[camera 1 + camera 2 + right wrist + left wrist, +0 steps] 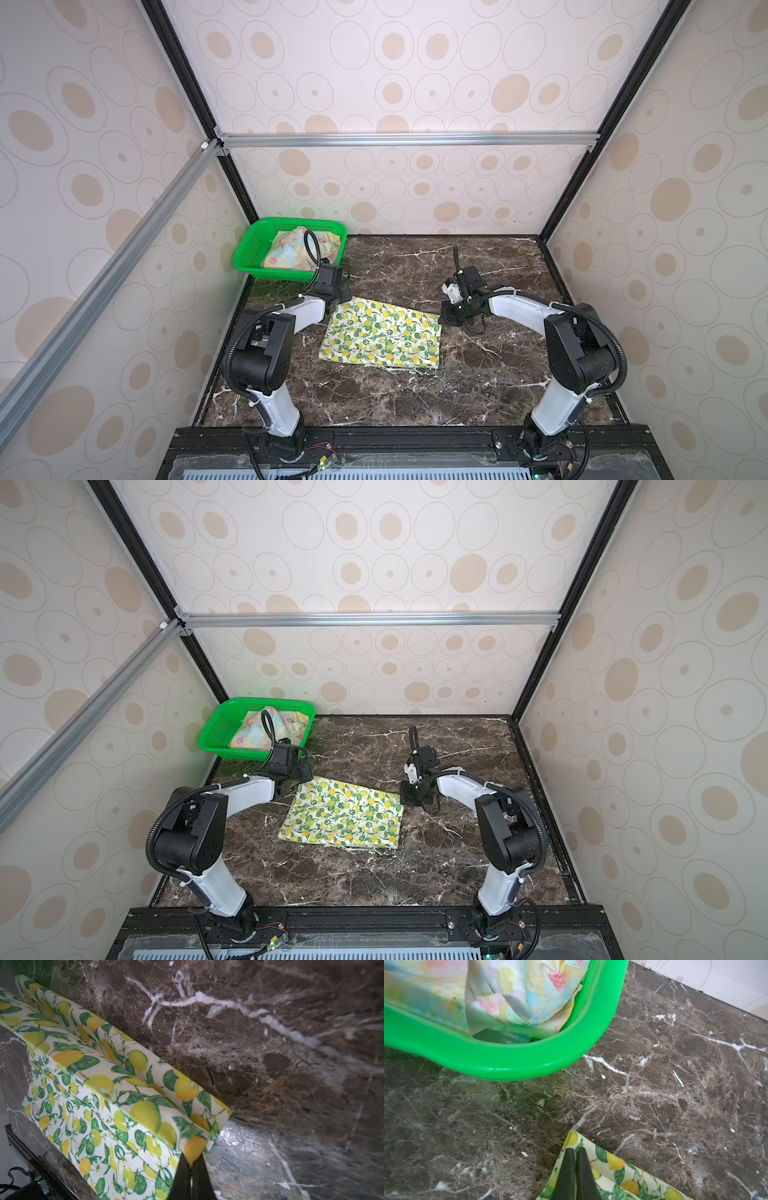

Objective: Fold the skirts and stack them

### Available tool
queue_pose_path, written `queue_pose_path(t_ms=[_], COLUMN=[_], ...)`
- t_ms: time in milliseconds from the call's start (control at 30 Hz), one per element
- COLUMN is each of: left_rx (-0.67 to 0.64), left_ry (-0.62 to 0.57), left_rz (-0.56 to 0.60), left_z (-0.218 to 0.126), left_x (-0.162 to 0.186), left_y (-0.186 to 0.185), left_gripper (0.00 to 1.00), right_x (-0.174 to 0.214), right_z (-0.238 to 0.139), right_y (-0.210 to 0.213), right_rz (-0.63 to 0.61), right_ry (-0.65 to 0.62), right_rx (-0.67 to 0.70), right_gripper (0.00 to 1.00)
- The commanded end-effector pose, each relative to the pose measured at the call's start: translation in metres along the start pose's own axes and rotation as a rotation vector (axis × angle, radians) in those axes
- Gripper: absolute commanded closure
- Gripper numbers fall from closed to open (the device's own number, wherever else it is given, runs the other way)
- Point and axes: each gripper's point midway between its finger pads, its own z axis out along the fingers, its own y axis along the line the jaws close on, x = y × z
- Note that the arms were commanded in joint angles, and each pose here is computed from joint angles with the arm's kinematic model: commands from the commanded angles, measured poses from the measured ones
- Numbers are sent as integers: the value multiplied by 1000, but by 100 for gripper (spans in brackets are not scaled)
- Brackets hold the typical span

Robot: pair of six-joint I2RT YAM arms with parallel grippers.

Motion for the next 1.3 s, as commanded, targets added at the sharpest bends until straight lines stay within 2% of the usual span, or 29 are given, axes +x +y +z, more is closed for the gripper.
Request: queue_pose_path(t_ms=[0, 33, 100, 133, 267, 367, 500, 600, 700, 800, 1033, 1267], left_rx=[-40, -45, -49, -52, -51, -50, 4, 30, 72, 64, 67, 0], left_ry=[-20, -18, -17, -19, -57, -79, -72, -47, 2, 67, 211, 292], left_rz=[-14, -13, -10, -11, -17, -20, -50, -62, -61, -22, 5, 13], left_z=[6, 7, 8, 6, -6, -21, -43, -61, -74, -82, -90, -92], left_x=[-10, -9, -10, -10, -22, -30, -22, -5, 22, 54, 129, 166], left_y=[9, 9, 10, 11, 10, 10, 8, 11, 10, 11, 15, 36], left_gripper=[100, 98, 77, 61, 51, 50, 51, 53, 55, 55, 56, 57], right_x=[0, 0, 0, 1, 3, 4, 18, 39, 61, 78, 102, 121], right_z=[3, 4, 4, 3, -10, -27, -39, -34, -22, -11, 4, 18], right_y=[-5, -6, -8, -9, -9, -7, 23, 45, 63, 69, 61, 42], right_rz=[-7, -7, -4, -4, -25, -42, -104, -163, -166, -153, -102, -49], right_ry=[16, 17, 19, 22, 12, -14, -31, 4, 58, 98, 156, 210], right_rx=[35, 38, 49, 55, 81, 108, 57, 48, 1, -29, -44, -2], right_gripper=[98, 93, 85, 76, 63, 61, 61, 72, 87, 94, 100, 100])
